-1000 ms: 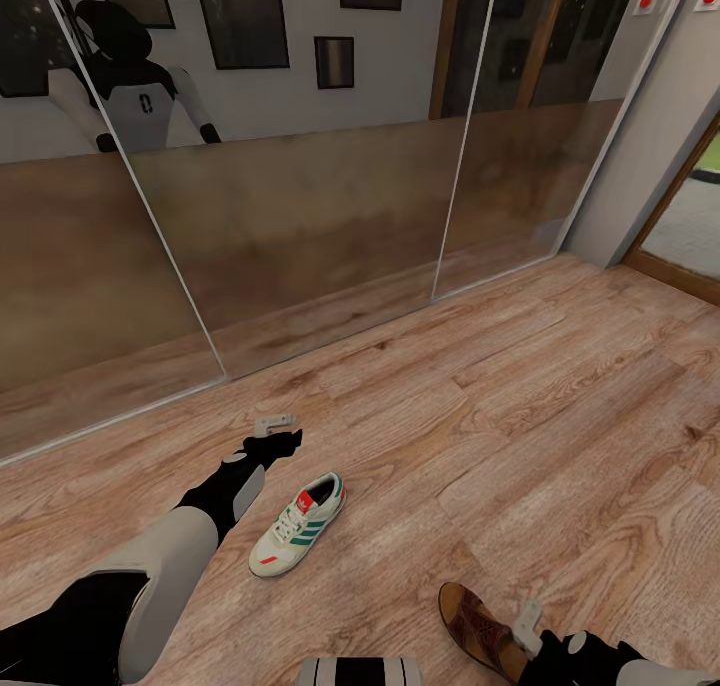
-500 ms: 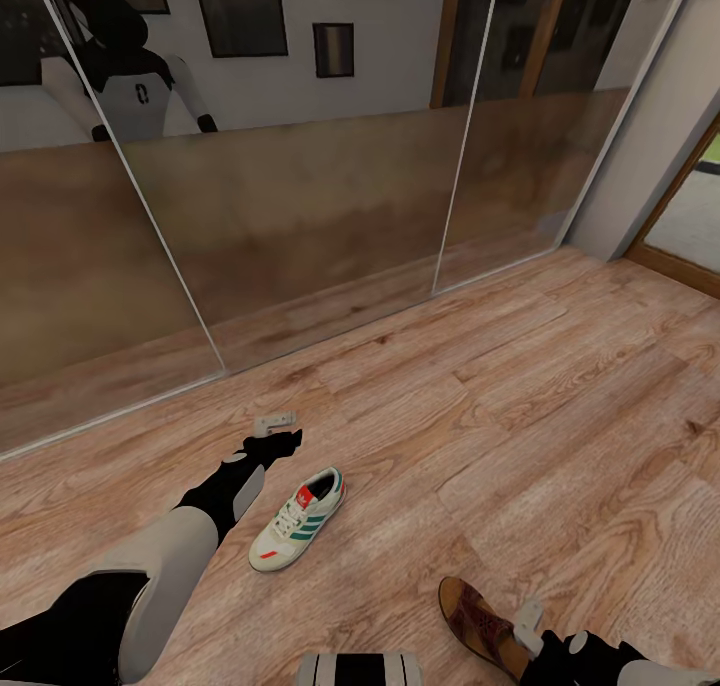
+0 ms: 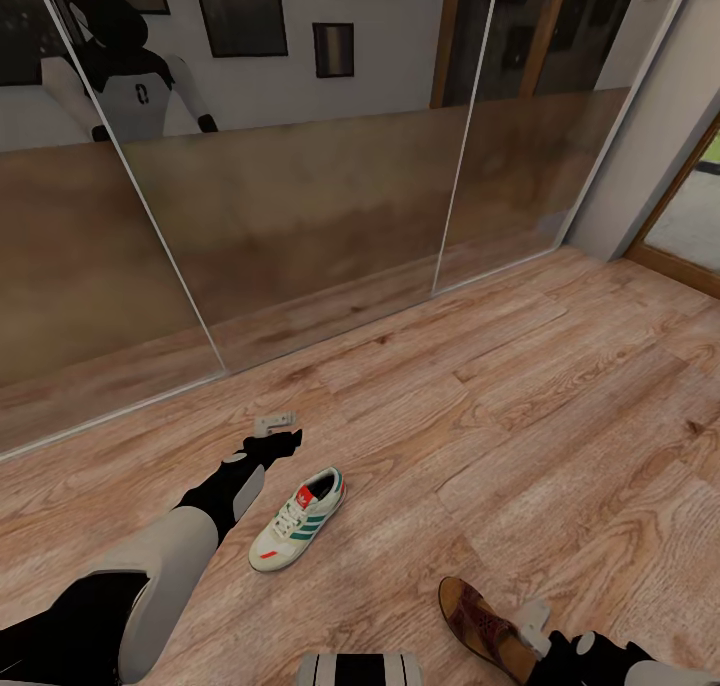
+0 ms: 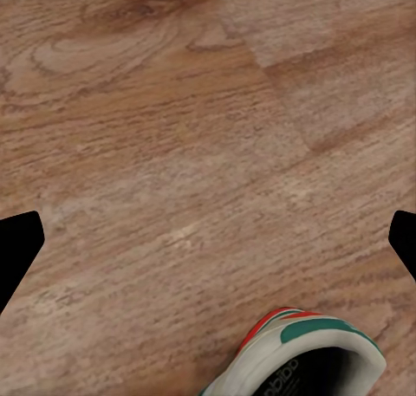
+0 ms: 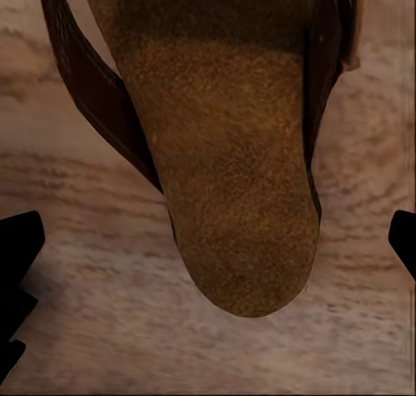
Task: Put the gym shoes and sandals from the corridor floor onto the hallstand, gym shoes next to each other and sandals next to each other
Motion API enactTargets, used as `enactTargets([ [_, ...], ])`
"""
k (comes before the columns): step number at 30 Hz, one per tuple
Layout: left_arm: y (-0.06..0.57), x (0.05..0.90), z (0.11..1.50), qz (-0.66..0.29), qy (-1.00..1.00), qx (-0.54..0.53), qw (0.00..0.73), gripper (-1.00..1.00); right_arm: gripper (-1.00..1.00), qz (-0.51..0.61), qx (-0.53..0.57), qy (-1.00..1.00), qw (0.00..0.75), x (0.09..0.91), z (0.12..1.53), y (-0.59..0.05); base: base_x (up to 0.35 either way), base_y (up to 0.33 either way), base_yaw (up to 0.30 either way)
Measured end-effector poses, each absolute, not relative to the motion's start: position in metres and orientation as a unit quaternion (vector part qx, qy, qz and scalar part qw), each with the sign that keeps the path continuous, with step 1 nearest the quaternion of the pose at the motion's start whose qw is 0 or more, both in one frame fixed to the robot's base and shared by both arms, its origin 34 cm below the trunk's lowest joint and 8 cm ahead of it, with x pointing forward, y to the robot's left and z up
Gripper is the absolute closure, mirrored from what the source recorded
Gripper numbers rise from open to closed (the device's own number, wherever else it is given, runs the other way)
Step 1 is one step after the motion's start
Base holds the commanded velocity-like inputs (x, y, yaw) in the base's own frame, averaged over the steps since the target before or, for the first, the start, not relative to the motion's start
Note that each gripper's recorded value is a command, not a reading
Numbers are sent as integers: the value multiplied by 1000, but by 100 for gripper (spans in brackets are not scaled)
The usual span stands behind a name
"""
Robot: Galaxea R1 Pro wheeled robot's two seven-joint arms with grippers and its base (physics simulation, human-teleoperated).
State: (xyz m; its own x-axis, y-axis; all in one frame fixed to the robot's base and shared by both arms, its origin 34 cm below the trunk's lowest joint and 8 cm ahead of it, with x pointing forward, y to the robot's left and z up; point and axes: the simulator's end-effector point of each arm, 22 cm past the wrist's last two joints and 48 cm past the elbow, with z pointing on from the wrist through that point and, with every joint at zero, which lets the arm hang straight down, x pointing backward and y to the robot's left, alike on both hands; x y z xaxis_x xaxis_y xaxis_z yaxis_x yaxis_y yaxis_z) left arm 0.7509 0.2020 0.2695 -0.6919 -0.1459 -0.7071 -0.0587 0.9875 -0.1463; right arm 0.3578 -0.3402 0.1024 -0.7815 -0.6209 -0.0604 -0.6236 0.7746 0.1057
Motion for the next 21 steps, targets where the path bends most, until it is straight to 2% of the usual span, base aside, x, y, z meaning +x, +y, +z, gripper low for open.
enactTargets([
  [21, 203, 754, 265, -56, 917, -59, 390, -100, -100, 54, -328, 943, 1, 351, 99, -355, 0, 0, 0],
])
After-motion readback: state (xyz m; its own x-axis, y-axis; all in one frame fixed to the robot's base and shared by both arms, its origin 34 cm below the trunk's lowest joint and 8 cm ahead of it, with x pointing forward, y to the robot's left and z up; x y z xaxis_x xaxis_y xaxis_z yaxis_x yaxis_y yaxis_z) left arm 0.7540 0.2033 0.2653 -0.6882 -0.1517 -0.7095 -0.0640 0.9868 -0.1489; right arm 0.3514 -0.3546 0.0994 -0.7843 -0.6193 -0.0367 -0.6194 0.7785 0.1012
